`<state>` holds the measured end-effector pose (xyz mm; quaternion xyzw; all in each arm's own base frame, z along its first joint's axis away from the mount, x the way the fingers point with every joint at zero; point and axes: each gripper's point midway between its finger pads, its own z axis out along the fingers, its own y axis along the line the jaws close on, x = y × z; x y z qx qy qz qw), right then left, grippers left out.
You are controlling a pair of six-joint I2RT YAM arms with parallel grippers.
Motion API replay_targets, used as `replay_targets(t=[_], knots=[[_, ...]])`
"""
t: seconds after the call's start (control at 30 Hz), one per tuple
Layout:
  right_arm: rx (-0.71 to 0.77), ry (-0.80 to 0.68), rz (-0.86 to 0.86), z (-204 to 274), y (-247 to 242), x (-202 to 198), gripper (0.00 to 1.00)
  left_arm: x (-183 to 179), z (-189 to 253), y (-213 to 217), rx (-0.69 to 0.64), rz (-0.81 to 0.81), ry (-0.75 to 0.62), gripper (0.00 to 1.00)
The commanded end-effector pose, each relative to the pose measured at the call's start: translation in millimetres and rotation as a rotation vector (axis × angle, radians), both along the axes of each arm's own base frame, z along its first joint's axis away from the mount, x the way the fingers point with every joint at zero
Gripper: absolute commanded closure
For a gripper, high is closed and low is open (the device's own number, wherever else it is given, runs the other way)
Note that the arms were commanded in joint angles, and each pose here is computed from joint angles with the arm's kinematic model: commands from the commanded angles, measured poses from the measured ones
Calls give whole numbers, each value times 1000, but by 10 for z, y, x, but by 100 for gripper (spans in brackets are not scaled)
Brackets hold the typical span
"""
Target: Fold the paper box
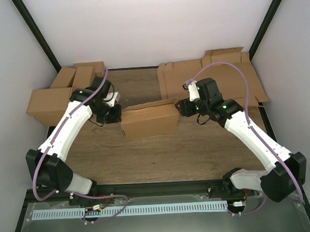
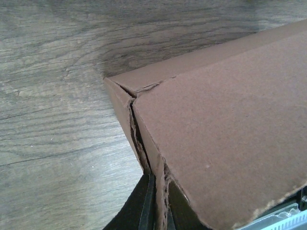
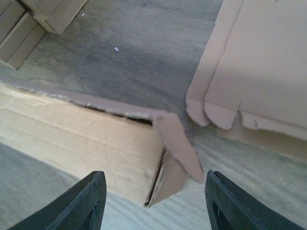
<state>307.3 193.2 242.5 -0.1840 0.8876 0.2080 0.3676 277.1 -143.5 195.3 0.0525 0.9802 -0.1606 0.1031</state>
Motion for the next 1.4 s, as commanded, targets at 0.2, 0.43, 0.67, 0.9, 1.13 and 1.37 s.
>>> replay_targets(t=[0.2,0.43,0.67,0.9,1.13,1.37], knots=[[-80,-141,-93,-33,-85,448,48,48,40,7,15,-23,-15,96],[-101,-116,-52,-155,-21,477,56,62,35,6,17,-25,-14,96],[-84,-4,-61,-77,28,444,91,82,54,6,17,-14,-22,96],[-21,171,-60,60,106,239,98,97,74,19,16,5,-38,96],[-20,418,-98,-108,171,103,99,121,78,24,22,10,-48,96],[-24,429,-145,-188,138,73,99,130,86,28,19,17,-55,96]])
